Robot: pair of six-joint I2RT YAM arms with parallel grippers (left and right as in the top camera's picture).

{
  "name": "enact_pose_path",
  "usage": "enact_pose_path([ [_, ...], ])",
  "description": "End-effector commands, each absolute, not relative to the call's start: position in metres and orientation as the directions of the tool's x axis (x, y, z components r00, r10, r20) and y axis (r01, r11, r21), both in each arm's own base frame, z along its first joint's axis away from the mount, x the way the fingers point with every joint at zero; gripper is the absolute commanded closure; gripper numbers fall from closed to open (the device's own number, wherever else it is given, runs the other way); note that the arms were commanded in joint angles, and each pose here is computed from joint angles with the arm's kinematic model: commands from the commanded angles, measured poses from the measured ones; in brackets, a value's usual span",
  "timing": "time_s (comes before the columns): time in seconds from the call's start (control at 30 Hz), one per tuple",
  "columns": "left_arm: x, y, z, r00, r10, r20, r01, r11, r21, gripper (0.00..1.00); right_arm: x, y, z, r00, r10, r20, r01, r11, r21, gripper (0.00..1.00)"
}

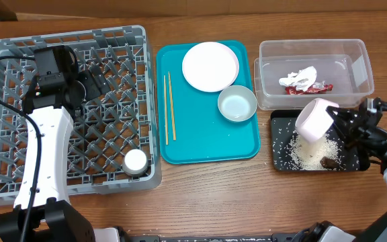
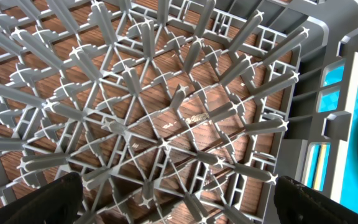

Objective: Sort waste into correct bins and load items into the dishwasher
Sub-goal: 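Tip the rice bowl to dump rice onto the black tray, then return the emptied bowl to the teal tray with right gripper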

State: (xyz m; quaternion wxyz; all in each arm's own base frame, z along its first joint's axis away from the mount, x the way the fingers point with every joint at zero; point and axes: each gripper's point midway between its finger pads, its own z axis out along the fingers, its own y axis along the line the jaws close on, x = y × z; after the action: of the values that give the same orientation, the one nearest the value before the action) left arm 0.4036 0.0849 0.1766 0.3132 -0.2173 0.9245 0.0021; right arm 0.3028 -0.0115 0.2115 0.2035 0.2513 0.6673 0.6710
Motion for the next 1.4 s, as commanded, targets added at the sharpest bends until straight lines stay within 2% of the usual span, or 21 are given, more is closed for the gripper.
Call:
enact_pose_path([
  [0.0,0.405,0.089,0.196,-0.671,-0.406,-0.62,-0.413,0.9,-0.142,0.0,0.302,0.014,0.251,-0.829,0.552,-0.091,-0.061,0.074,0.995,0.96],
  [0.2,0.405,0.089,0.196,-0.671,-0.406,-0.62,-0.413,0.9,-0.142,0.0,0.313,0.083,0.304,-0.852,0.449,-0.27,-0.192,0.211,0.958,0.96],
  [0.37,0.405,0.089,0.196,-0.671,-0.406,-0.62,-0.413,0.9,-0.142,0.0,0.318,0.16,0.318,-0.868,0.36,-0.343,-0.252,0.276,0.927,0.96],
  [0.57,0.405,0.089,0.196,-0.671,-0.406,-0.62,-0.413,0.899,-0.142,0.0,0.326,0.232,0.266,-0.887,0.297,-0.353,-0.181,0.48,0.858,0.96],
  [0.7,0.405,0.089,0.196,-0.671,-0.406,-0.62,-0.413,0.9,-0.142,0.0,0.329,0.268,0.232,-0.916,0.198,-0.348,-0.169,0.597,0.784,0.96],
  [0.9,0.405,0.089,0.196,-0.671,-0.407,-0.62,-0.413,0.899,-0.142,0.0,0.335,0.295,0.184,-0.944,0.045,-0.328,-0.162,0.801,0.576,0.96],
  [1.07,0.405,0.089,0.196,-0.671,-0.407,-0.62,-0.413,0.899,-0.142,0.0,0.339,0.31,0.147,-0.958,-0.029,-0.285,-0.162,0.876,0.455,0.96],
  [1.37,0.405,0.089,0.196,-0.671,-0.406,-0.62,-0.413,0.9,-0.142,0.0,0.334,0.315,0.096,-0.98,-0.063,-0.19,-0.136,0.907,0.399,0.96],
])
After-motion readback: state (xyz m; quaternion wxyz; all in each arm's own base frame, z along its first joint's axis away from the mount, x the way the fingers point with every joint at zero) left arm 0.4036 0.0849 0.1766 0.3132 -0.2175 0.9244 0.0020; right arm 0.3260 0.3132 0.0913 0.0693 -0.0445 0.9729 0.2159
